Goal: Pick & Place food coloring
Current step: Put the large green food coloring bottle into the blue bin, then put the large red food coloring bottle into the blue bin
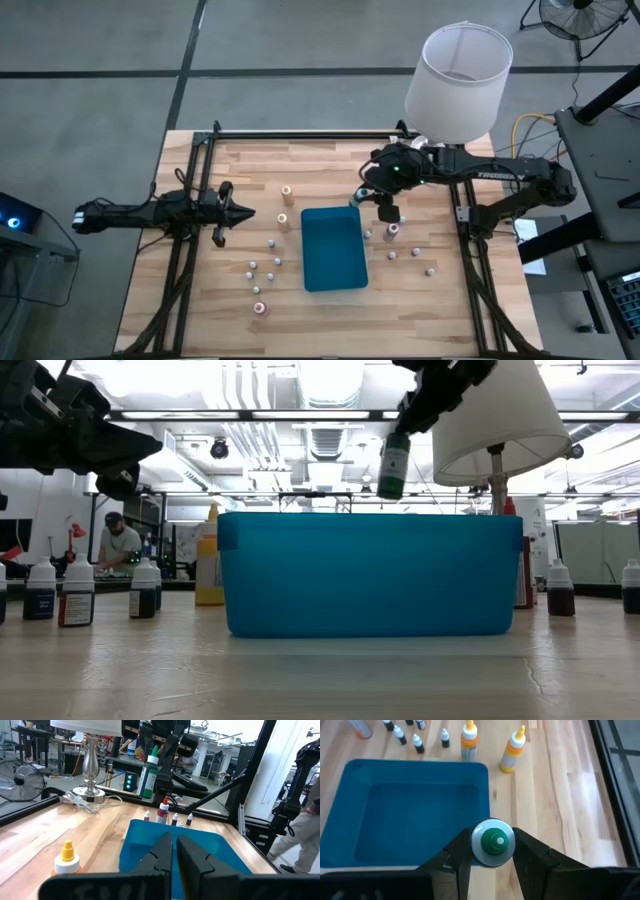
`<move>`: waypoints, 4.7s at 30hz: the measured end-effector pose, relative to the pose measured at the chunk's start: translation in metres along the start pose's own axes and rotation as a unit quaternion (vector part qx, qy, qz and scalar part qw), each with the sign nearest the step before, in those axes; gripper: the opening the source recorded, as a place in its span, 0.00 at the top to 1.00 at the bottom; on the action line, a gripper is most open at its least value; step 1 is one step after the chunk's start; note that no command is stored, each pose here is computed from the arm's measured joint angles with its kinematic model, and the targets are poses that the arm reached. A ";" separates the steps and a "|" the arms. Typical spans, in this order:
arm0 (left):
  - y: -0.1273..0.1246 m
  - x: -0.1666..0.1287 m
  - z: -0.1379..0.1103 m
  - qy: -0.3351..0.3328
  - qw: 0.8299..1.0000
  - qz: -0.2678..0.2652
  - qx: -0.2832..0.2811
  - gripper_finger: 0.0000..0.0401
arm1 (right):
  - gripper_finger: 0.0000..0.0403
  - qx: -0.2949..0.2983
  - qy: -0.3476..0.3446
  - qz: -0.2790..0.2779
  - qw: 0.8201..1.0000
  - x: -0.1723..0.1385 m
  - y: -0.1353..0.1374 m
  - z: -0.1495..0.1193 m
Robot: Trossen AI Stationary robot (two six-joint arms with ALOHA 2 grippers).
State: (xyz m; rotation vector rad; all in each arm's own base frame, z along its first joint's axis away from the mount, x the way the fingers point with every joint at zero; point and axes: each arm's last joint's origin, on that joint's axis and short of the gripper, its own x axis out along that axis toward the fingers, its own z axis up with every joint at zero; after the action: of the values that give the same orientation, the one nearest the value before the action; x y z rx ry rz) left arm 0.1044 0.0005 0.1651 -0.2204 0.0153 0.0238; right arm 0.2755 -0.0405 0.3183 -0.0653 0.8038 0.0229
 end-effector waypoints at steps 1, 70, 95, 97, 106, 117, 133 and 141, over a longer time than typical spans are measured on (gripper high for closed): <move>0.000 0.000 0.000 0.001 1.000 0.000 0.000 1.00 | 0.73 0.000 -0.003 -0.001 1.000 0.000 -0.001 0.005; 0.000 0.000 -0.002 0.009 1.000 0.002 0.000 1.00 | 0.73 0.010 0.074 0.001 0.997 0.113 0.012 -0.055; 0.000 0.000 -0.002 0.009 1.000 0.002 0.000 1.00 | 0.57 0.003 0.071 0.001 0.997 0.114 0.012 -0.056; 0.000 0.000 -0.002 0.009 1.000 0.002 0.000 1.00 | 0.56 0.003 0.071 0.001 0.998 0.114 0.012 -0.056; 0.000 0.000 -0.002 0.009 1.000 0.002 0.000 1.00 | 0.55 -0.016 0.058 0.000 0.998 0.105 0.011 -0.049; 0.000 0.000 -0.002 0.009 1.000 0.002 0.000 1.00 | 0.55 -0.025 0.033 -0.009 0.999 0.063 0.010 -0.042; 0.000 0.000 -0.002 0.010 1.000 0.002 0.000 1.00 | 0.53 0.103 0.077 0.052 0.990 -0.010 0.028 -0.060; 0.000 0.000 -0.002 0.010 1.000 0.002 0.000 1.00 | 0.46 0.102 0.096 0.075 0.987 -0.009 0.037 -0.064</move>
State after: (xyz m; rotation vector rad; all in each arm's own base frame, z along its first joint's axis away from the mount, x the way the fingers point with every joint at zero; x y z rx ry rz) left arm 0.1044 0.0005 0.1631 -0.2201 0.0355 0.0263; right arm 0.2218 -0.0083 0.2789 0.1884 0.9990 0.0769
